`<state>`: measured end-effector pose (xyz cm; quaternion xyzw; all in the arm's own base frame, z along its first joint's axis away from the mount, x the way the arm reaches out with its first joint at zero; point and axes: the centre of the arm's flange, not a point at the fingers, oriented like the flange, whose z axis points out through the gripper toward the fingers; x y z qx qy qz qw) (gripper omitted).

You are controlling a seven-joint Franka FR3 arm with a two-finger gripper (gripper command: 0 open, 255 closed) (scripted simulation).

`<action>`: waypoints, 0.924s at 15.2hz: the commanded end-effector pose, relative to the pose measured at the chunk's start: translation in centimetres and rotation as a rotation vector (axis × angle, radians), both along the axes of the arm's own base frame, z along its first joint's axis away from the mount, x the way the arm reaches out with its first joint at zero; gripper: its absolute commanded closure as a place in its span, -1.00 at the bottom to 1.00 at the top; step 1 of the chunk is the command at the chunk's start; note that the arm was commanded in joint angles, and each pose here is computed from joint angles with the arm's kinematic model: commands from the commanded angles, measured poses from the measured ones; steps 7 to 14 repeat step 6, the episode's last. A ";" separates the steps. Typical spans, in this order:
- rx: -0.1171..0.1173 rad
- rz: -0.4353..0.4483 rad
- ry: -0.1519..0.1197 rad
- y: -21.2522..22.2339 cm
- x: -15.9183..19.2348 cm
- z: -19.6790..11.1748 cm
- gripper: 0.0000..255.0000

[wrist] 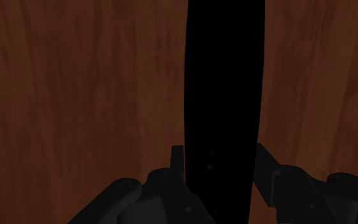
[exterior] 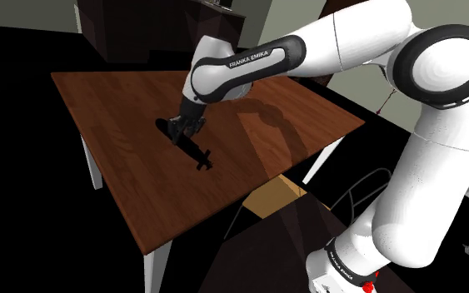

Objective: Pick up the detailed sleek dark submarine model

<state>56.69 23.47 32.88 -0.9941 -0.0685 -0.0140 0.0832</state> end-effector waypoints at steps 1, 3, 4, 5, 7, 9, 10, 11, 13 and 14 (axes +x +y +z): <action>0.000 0.000 0.000 0.0 0.0 1.1 1.00; 0.000 0.000 0.000 0.0 0.0 2.2 1.00; 0.000 0.000 0.000 0.0 0.0 2.7 1.00; 0.000 0.000 0.000 0.0 0.0 2.8 1.00; 0.000 0.000 0.000 0.0 0.0 2.8 1.00; 0.000 0.000 0.000 0.0 0.0 2.8 1.00; 0.000 0.000 0.000 0.0 0.0 2.8 1.00; 0.000 0.000 0.000 0.0 0.0 2.8 1.00; 0.000 0.000 0.000 0.0 0.0 2.8 1.00; 0.000 0.000 0.000 0.0 0.0 2.8 1.00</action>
